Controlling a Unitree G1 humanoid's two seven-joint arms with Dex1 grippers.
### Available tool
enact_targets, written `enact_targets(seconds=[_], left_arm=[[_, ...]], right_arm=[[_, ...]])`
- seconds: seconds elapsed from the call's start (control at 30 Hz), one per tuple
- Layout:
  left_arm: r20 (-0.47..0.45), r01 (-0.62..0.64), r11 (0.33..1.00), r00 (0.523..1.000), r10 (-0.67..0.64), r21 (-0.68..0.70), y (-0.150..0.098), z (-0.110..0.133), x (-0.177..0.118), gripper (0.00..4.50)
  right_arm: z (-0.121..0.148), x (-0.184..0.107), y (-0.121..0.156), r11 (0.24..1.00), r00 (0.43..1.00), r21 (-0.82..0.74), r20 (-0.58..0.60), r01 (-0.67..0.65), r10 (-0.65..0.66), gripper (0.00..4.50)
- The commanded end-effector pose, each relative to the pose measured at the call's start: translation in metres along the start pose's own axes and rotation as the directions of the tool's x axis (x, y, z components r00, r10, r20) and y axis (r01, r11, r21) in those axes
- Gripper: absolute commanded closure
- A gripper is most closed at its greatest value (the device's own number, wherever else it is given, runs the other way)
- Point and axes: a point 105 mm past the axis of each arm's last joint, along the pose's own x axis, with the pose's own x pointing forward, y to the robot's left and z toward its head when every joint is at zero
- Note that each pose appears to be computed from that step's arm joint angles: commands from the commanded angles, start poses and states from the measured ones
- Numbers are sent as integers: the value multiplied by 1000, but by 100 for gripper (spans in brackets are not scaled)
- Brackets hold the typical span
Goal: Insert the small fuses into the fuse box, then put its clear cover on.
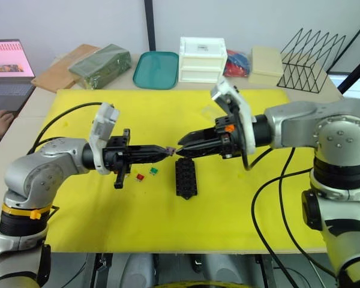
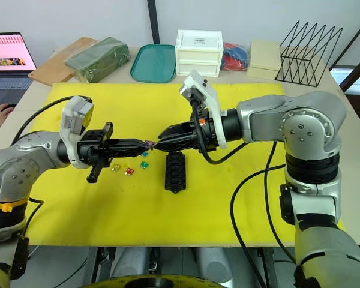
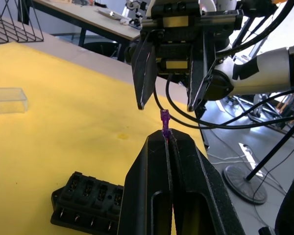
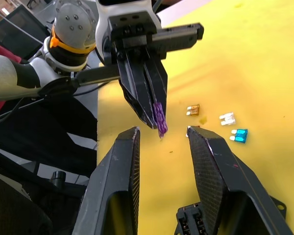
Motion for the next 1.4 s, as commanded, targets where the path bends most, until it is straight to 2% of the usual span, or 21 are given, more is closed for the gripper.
enact_targets(seconds=[0.03,0.87,0.93,1.0,1.4], left_arm=[[3,1,999,1000,-1,34,-2,4,-3,450],[6,-9,999,1000,9,33,-4,-1,-4,450],[8,-10,999,1000,9,33,-4,0,-3,450],[9,-10,999,1000,10,34,-3,0,-2,450],[15,-4,999,1000,3,37,-5,4,1,450]], right_arm=[[6,1,5,999,1000,-46,19,-10,10,295],[8,11,7,998,999,-57,19,-36,37,295],[8,12,7,998,999,-59,18,-37,38,328],[6,13,7,998,999,-58,10,-35,36,379],[3,15,6,998,1000,-58,-1,-31,31,379]])
